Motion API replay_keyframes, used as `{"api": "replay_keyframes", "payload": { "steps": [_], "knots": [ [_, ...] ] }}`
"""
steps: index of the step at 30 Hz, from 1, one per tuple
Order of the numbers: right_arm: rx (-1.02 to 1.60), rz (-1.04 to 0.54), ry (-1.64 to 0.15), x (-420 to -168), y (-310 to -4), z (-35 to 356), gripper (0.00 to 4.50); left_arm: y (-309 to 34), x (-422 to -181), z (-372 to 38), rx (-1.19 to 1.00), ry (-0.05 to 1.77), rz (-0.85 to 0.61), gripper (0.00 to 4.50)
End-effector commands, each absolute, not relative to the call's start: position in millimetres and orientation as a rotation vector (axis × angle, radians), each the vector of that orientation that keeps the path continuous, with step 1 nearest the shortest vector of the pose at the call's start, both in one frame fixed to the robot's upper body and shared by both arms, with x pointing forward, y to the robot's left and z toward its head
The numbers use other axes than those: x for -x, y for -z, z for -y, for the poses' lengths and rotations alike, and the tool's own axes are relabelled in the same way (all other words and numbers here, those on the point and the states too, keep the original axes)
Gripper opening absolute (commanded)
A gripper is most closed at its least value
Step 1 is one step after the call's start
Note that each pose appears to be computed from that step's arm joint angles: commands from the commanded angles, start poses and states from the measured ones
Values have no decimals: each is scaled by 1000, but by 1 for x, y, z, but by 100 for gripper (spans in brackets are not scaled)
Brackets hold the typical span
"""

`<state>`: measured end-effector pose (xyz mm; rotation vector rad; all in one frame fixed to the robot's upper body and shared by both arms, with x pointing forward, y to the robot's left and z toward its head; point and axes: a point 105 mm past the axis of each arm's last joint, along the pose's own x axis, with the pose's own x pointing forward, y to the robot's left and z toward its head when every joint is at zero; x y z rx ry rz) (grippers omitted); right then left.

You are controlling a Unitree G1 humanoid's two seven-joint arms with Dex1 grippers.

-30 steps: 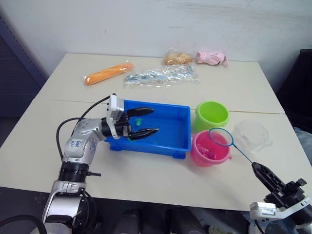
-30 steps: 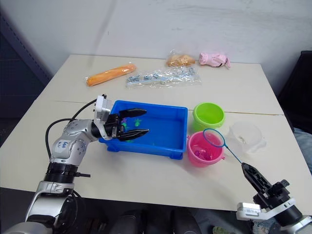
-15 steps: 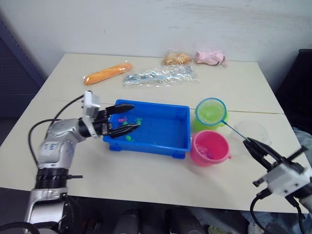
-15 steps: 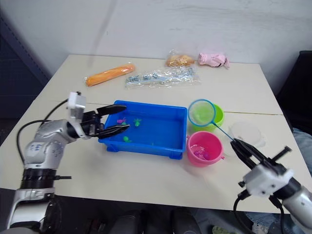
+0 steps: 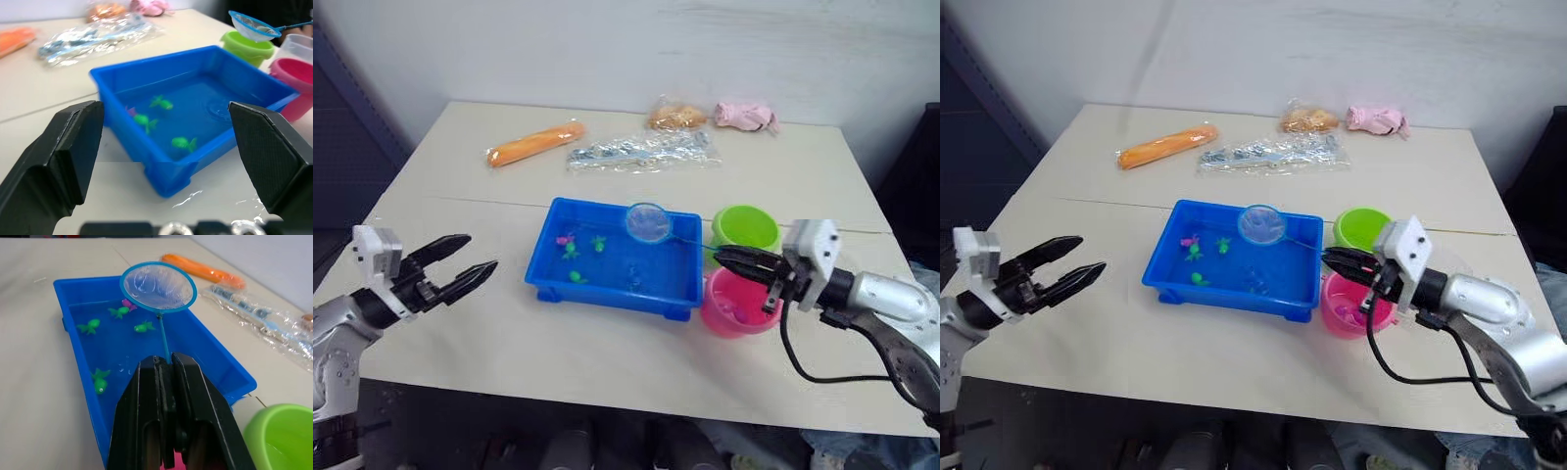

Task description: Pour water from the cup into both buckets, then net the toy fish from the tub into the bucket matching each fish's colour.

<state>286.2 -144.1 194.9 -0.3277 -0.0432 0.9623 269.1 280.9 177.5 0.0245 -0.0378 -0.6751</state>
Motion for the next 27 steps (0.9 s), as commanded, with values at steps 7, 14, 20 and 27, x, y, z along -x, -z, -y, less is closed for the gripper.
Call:
{"api": "replay_keyframes", "payload": {
  "steps": [7,14,20,27],
  "knots": [
    [372,-69,-1080,-311,-190,96,0,-197,-265,-278,-69,662,86,436],
    [394,-79,-1107,-327,-194,54,0,-208,-277,-277,-122,696,64,436],
    [391,-97,-1151,-327,-201,29,0,-212,-286,-284,-148,703,45,436],
    [468,-96,-1133,-331,-196,6,0,-209,-291,-284,-151,715,34,436]
  ]
}}
